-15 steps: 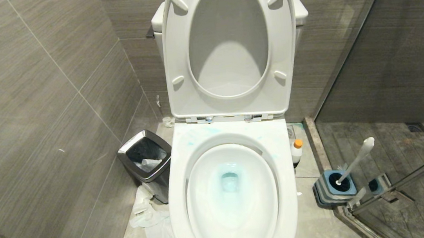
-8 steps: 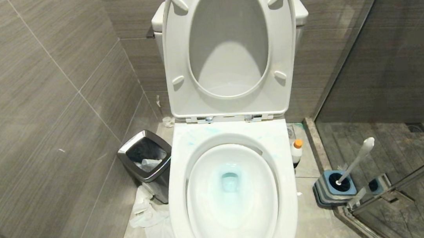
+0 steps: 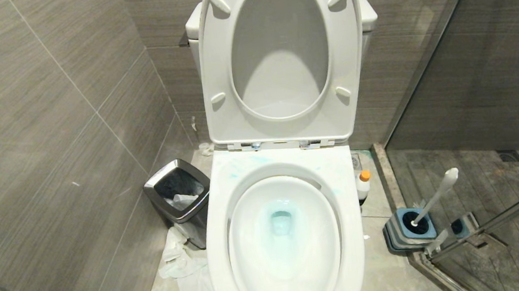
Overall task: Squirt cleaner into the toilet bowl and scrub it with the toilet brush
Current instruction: Flush the toilet
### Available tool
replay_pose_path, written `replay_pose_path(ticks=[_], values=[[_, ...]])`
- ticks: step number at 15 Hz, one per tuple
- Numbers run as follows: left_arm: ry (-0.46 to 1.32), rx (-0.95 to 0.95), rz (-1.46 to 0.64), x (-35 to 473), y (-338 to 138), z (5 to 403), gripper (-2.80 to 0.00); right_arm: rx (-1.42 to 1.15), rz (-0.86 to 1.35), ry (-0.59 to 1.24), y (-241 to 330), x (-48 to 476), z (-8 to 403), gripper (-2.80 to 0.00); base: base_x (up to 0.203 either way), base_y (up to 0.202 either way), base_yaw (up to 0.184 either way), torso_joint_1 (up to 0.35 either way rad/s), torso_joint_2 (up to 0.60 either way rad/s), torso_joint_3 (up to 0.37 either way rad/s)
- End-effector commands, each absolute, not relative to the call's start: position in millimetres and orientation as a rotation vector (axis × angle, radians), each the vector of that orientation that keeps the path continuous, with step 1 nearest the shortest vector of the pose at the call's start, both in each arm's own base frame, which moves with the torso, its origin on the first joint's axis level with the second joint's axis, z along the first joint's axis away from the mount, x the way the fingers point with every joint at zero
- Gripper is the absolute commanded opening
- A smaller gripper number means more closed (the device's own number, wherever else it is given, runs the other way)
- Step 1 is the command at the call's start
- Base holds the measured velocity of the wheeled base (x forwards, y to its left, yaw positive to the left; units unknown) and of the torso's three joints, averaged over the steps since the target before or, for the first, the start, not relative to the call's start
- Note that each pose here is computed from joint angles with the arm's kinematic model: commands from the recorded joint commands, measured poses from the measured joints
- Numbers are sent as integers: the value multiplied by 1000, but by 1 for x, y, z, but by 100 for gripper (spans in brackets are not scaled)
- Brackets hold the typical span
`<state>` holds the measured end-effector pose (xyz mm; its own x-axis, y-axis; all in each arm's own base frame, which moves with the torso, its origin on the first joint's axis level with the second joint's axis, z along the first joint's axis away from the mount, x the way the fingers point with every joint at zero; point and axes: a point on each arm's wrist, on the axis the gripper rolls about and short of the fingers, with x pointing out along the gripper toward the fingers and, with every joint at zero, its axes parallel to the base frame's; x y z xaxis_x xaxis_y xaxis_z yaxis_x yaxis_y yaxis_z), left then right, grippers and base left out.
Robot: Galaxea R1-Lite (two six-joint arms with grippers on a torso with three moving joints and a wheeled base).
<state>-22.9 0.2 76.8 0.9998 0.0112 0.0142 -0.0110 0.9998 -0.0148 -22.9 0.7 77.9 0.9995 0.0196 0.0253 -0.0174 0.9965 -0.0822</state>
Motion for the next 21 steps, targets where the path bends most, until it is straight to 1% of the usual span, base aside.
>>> replay_pose_path(ticks=[1,21], values=[[-6,-15,12,-22,0,75,-280,-83,19,-15,1,-22,75,-280,0,0,0,0,0,0],[-6,-15,12,-22,0,75,-280,-83,19,-15,1,-22,75,-280,0,0,0,0,0,0]])
